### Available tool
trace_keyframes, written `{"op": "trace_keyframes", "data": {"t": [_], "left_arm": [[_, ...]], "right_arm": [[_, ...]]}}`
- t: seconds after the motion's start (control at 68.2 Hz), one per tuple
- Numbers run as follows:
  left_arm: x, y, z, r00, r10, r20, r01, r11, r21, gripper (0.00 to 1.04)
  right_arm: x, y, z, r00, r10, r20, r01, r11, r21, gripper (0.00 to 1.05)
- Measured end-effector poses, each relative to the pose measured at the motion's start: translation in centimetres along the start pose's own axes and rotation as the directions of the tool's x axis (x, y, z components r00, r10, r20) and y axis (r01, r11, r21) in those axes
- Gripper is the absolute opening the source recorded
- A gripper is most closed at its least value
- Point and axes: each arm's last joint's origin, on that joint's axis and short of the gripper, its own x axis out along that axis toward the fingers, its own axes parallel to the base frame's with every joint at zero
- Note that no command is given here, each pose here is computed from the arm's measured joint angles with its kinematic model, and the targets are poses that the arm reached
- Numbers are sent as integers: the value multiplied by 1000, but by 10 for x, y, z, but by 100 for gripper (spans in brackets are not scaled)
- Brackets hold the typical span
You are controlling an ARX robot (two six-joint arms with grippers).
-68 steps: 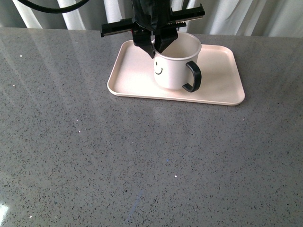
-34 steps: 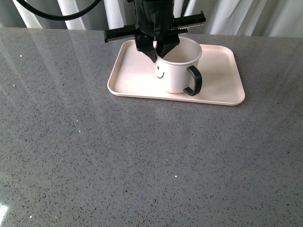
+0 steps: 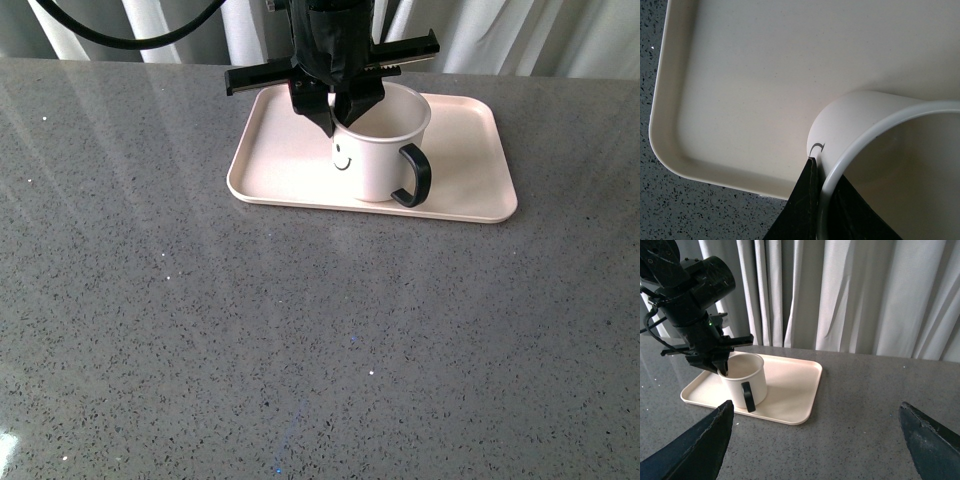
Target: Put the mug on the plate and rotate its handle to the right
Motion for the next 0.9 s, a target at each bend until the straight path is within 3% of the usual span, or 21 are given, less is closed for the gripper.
{"op": "trace_keyframes", "data": {"t": [0.587,0.895], "left_arm": [[-14,3,0,998,-22,52,22,1000,11,95],[-87,15,12,965,-114,237,115,993,10,95]], "right_arm": [[0,0,0,1000,0,0,0,1000,0,96],[0,0,0,1000,0,0,0,1000,0,96]]}}
